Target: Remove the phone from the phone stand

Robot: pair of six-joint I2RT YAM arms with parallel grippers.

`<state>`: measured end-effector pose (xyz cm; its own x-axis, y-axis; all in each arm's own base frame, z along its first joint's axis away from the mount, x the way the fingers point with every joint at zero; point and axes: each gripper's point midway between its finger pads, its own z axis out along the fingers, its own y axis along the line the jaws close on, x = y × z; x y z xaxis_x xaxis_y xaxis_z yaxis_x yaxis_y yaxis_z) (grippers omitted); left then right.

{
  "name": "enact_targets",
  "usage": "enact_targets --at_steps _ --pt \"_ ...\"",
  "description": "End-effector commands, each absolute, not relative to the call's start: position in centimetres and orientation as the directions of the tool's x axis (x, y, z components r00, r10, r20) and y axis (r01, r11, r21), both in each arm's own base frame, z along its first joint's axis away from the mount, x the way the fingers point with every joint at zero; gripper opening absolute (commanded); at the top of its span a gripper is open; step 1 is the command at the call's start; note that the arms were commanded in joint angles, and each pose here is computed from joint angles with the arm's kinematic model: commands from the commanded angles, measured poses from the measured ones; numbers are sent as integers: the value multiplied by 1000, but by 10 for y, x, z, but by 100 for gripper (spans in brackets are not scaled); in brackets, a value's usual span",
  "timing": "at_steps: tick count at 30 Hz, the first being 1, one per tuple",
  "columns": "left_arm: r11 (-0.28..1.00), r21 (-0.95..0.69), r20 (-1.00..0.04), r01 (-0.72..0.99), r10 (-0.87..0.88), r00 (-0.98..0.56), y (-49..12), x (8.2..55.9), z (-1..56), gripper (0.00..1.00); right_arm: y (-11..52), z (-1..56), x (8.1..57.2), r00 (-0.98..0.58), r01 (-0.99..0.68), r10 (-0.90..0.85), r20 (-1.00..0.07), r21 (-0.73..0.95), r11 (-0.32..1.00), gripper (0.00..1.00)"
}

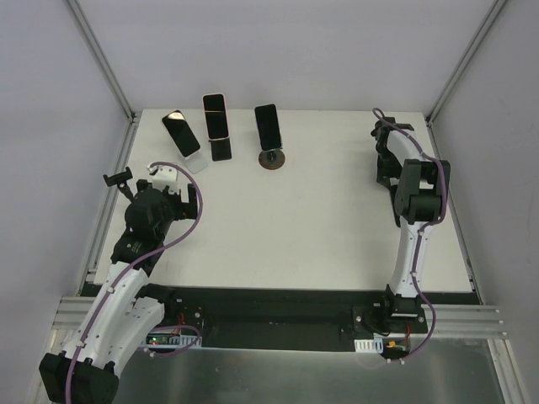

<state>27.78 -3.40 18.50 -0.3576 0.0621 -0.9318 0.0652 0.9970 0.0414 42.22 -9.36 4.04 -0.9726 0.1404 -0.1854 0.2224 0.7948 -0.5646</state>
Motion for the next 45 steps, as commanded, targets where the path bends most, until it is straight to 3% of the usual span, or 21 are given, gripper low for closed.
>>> enact_targets --at_steps 1,5,14,19,25,30,45 --pt "995 53 -945 85 78 -319 -38 283 193 99 -69 56 434 -958 215 117 -263 -385 897 81" --pt "995 49 -945 91 76 -319 -40 284 193 99 -58 80 437 -928 240 126 -350 -303 922 90" --pt "994 43 -945 100 73 -318 -42 284 193 99 -14 148 440 -790 154 109 -604 -22 988 93" --pt "994 41 -947 104 72 -314 -42 283 194 99 22 131 423 -823 58 131 -553 147 987 95" --pt "993 39 -947 110 72 -312 -43 283 194 99 30 93 411 -866 111 219 -450 255 961 96" --pt "993 40 -947 111 73 -312 -43 284 194 99 21 66 410 -880 178 281 -383 283 943 97" --pt "992 39 -943 117 75 -323 -45 284 191 99 -14 31 405 -887 272 339 -312 238 932 97"
